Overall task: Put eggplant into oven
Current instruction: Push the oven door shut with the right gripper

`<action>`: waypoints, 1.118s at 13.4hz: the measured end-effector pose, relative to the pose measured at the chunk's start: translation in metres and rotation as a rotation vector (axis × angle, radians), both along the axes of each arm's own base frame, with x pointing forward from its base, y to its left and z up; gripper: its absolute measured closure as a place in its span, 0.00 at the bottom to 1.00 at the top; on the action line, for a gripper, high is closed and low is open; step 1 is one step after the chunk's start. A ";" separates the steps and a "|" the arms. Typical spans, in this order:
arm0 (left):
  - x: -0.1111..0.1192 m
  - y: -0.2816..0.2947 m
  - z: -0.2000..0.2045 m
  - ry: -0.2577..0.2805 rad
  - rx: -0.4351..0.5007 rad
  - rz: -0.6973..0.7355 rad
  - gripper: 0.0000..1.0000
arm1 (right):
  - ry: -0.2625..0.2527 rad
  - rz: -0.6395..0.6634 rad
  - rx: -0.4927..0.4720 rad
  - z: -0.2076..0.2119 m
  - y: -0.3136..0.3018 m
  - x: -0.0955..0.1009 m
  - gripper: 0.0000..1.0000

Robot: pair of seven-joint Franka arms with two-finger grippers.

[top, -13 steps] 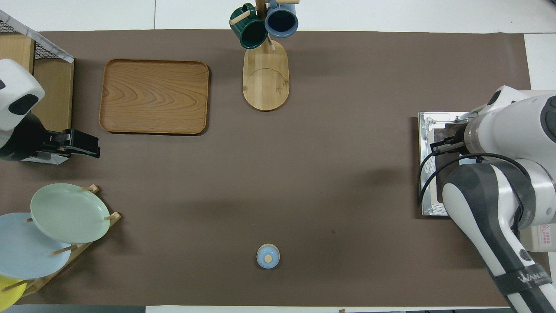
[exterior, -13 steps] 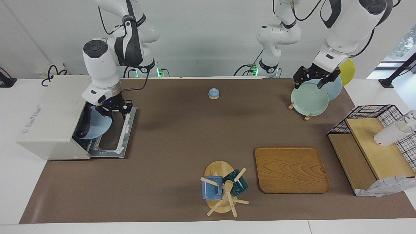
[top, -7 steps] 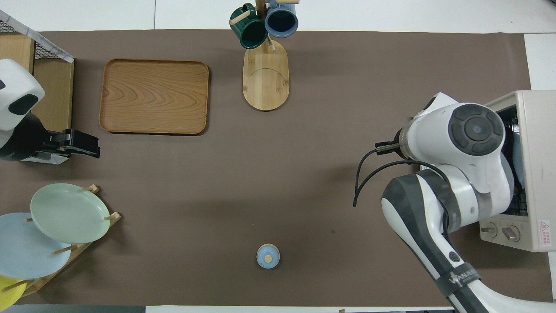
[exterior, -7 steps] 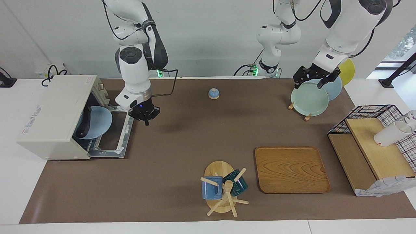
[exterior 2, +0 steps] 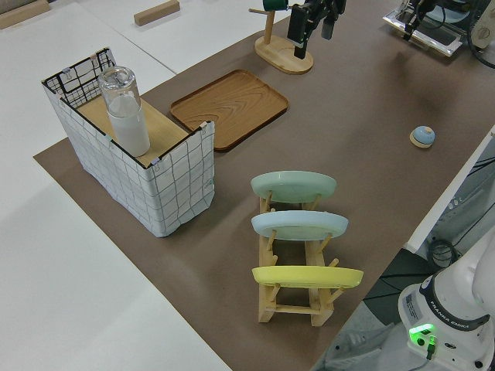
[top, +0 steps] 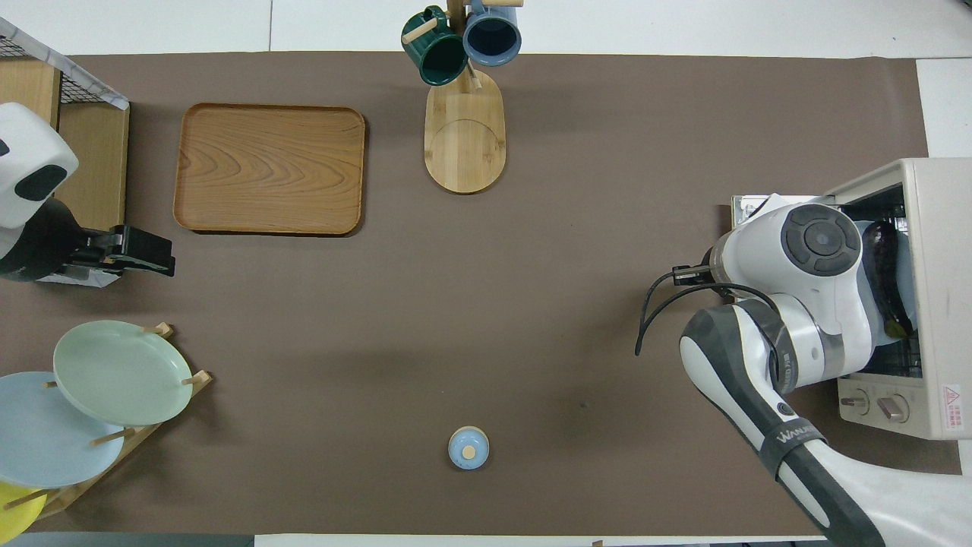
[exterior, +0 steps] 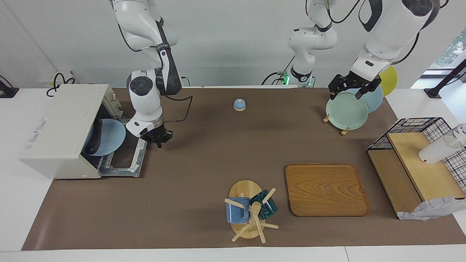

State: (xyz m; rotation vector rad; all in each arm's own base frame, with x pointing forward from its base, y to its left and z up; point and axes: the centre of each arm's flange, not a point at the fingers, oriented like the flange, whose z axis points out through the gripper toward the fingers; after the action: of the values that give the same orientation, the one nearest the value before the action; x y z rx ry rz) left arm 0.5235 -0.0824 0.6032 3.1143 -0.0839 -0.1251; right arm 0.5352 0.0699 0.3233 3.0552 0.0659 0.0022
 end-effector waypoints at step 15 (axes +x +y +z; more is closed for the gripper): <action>0.000 0.000 0.000 0.000 0.000 0.000 0.00 | 0.095 0.188 -0.190 0.032 -0.023 0.011 0.99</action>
State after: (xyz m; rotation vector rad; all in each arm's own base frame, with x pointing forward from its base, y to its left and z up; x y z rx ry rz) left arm 0.5235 -0.0824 0.6032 3.1143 -0.0839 -0.1251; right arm 0.5463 0.0466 0.3556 2.8461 0.3384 -0.1297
